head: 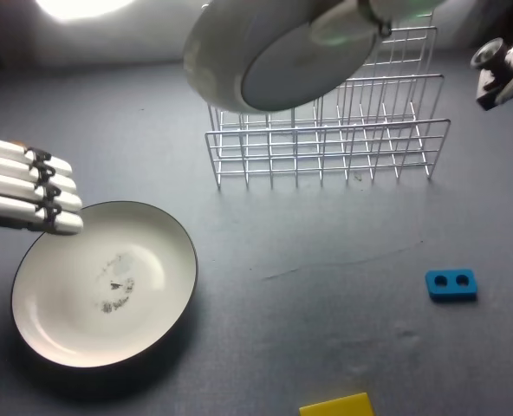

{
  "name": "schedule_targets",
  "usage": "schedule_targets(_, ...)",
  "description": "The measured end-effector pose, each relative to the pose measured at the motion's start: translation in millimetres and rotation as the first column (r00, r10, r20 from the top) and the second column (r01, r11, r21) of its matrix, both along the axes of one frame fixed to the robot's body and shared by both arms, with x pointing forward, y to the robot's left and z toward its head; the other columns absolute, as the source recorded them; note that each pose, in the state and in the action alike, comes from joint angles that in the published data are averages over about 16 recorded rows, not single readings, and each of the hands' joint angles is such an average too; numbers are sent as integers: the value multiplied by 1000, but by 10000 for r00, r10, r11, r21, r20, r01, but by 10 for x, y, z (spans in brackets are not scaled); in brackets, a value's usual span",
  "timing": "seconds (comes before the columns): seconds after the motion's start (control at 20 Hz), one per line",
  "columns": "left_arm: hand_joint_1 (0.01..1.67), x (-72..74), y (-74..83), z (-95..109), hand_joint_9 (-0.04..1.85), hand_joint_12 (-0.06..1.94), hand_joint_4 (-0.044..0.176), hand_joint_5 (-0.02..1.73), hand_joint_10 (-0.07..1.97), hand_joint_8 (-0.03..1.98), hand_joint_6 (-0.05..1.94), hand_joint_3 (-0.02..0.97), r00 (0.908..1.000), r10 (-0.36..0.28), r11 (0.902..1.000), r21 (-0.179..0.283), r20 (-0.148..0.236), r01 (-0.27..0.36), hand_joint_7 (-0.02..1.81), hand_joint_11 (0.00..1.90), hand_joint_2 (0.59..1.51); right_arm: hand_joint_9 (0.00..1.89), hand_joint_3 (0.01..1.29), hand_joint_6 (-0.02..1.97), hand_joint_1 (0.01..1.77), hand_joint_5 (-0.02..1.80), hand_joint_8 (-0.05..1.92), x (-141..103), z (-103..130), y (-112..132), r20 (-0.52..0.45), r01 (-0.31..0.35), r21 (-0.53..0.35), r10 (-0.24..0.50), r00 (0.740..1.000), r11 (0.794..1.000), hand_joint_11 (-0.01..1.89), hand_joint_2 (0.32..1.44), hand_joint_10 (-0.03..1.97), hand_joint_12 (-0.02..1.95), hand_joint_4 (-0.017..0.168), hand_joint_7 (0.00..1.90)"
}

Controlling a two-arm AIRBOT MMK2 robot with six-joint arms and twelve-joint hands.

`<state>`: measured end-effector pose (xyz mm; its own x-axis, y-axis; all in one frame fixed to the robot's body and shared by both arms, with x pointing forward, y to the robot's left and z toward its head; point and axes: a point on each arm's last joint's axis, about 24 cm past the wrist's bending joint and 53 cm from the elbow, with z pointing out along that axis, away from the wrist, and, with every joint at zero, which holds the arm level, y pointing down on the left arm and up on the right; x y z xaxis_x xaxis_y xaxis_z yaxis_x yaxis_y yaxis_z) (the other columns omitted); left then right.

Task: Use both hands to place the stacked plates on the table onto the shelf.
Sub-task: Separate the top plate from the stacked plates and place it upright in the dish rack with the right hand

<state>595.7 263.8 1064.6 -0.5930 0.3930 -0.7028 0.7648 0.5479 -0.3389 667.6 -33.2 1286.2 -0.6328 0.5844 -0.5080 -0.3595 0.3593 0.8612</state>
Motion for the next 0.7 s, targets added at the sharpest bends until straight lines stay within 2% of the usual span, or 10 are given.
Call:
schedule_targets(0.35,16,-44,-24,-154,17,-4,-2,27,14,2,19,16,9997,-94,9997,223,-207,98,33,18,1169,1069,16,940,1361,903,790,326,-36,-264,-1114,1134,481,-1075,9879,9924,956,983,939,899,-9,1054)
schedule_targets(0.7,15,-28,-18,-224,17,-3,-2,28,14,1,19,16,9998,-78,9993,373,-204,86,36,18,1173,1055,16,957,1371,880,816,517,-8,-401,-1643,1731,809,-1582,9736,9816,943,995,961,913,-9,1043)
